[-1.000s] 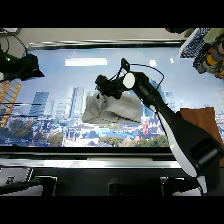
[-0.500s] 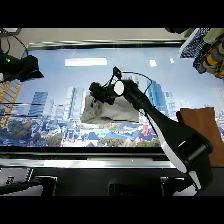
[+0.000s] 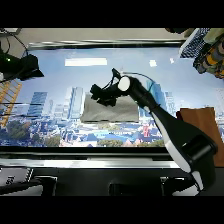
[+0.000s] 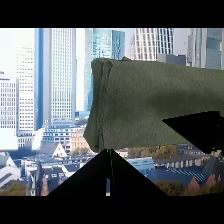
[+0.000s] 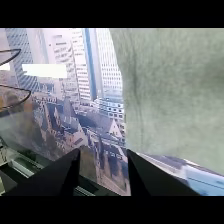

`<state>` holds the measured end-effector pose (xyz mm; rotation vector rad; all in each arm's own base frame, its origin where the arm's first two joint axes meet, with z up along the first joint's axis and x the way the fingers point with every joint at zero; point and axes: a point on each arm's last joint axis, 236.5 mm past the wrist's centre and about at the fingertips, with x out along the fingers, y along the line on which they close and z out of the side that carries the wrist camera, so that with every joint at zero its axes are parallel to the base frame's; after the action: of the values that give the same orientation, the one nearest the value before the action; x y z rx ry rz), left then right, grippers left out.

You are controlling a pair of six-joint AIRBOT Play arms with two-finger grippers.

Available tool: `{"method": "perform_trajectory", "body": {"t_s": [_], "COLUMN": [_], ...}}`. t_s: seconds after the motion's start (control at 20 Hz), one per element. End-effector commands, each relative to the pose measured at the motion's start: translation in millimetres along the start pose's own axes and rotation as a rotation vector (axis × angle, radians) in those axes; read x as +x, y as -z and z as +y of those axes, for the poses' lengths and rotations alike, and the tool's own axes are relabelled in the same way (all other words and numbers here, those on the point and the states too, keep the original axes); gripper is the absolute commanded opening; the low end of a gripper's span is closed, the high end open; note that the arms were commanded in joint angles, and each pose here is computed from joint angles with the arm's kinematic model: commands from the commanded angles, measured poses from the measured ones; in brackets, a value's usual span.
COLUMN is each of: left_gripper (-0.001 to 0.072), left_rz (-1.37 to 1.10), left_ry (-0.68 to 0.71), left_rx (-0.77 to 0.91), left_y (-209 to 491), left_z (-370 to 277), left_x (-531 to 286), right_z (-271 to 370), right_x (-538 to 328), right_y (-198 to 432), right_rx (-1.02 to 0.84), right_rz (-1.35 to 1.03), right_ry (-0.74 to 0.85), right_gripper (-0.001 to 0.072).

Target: Fold the clothes and pants, and hang the long-sleeved shirts on hangers.

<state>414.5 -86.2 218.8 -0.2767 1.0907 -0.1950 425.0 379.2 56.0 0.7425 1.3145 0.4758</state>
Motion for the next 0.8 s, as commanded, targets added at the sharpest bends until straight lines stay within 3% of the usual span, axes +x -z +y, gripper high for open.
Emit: {"method": "perform_trajectory", "body": {"t_s": [0.0, 0.1, 0.3, 0.5, 0.75], "left_gripper": [0.0018, 0.0018, 0.0019, 0.0018, 0.0019], "left_rz": [-0.001, 0.001, 0.001, 0.001, 0.002], "left_ry": [-0.001, -0.001, -0.001, -0.001, -0.001], "left_rx": [-0.002, -0.001, 0.017, 0.016, 0.016], "left_y": [-0.2, 0.4, 0.4, 0.3, 0.3], "left_z": [0.5, 0.6, 0.6, 0.6, 0.5], "left_x": [-0.3, -0.3, -0.3, -0.3, -0.1], "right_z": [-34.8, -91.3, -187.6, -245.9, -260.3], "right_x": [-69.8, -128.7, -181.8, -147.9, -88.0], "right_y": [-32.2, -67.2, -104.2, -85.7, -66.0], "right_rx": [-0.021, -0.025, 0.019, 0.092, 0.087], "right_rz": [-0.007, -0.056, -0.098, 0.01, 0.098], "right_ry": [0.05, 0.151, 0.197, 0.12, 0.079], "right_gripper": [0.0431, 0.0482, 0.0484, 0.0482, 0.0473]}}
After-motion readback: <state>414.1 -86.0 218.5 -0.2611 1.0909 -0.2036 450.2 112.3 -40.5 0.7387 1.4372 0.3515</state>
